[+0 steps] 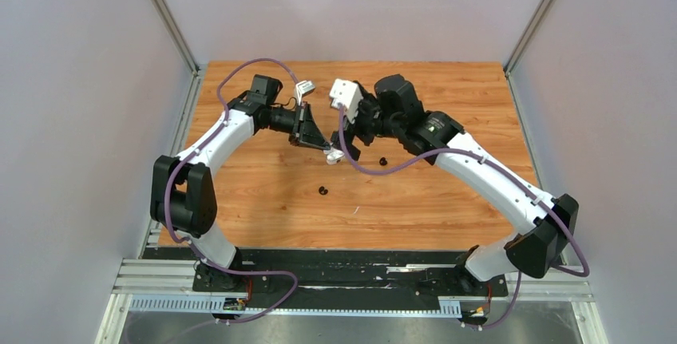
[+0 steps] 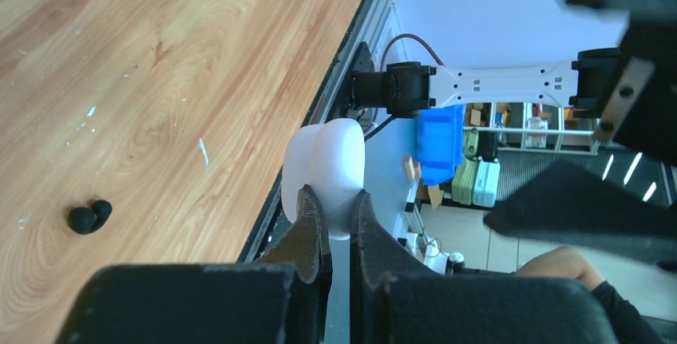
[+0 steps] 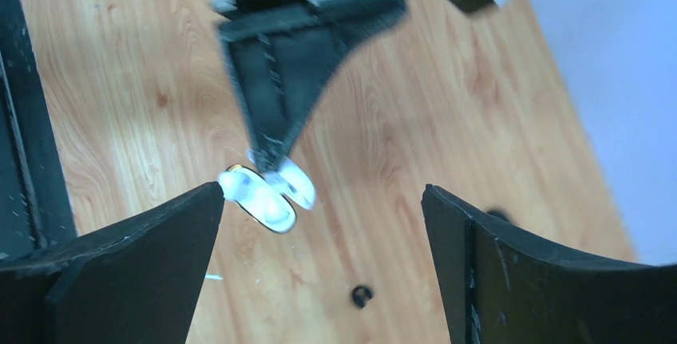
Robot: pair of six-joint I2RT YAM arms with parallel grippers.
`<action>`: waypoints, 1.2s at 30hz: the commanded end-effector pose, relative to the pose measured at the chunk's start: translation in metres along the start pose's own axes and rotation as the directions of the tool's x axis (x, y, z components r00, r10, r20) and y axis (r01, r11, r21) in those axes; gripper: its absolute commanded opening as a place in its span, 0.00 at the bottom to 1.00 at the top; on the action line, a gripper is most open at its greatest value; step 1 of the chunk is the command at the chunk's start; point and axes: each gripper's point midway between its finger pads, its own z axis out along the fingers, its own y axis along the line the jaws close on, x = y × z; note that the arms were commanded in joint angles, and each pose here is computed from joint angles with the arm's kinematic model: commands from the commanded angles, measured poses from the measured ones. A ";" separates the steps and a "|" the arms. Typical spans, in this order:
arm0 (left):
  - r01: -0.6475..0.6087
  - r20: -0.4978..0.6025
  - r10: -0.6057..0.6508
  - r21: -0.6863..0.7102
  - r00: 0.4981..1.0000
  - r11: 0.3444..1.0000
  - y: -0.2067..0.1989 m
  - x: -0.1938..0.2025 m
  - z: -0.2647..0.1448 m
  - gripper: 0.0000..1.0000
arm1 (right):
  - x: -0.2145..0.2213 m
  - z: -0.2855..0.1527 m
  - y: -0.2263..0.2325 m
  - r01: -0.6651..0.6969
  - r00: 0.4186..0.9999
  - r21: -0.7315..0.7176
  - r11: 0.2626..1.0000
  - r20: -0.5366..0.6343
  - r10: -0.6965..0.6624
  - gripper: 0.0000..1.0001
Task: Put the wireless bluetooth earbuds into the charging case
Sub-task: Place the earbud in the charging case.
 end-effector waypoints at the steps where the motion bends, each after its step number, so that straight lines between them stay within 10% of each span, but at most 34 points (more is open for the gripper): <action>1: -0.041 -0.009 0.041 -0.008 0.999 0.999 -0.012 -0.001 -0.004 0.00 | 0.019 0.001 -0.002 -0.404 0.915 -0.008 0.915 -0.008 0.404 1.00; 14: -0.042 -0.012 0.042 -0.003 0.999 0.999 -0.013 0.001 -0.005 0.00 | 0.034 0.027 0.043 -0.559 0.828 -0.261 0.787 -0.130 0.545 1.00; 36: -0.065 -0.013 0.065 0.024 0.998 0.998 -0.020 0.004 -0.006 0.00 | 0.077 0.034 0.009 -0.644 0.763 -0.117 0.756 -0.170 0.624 0.68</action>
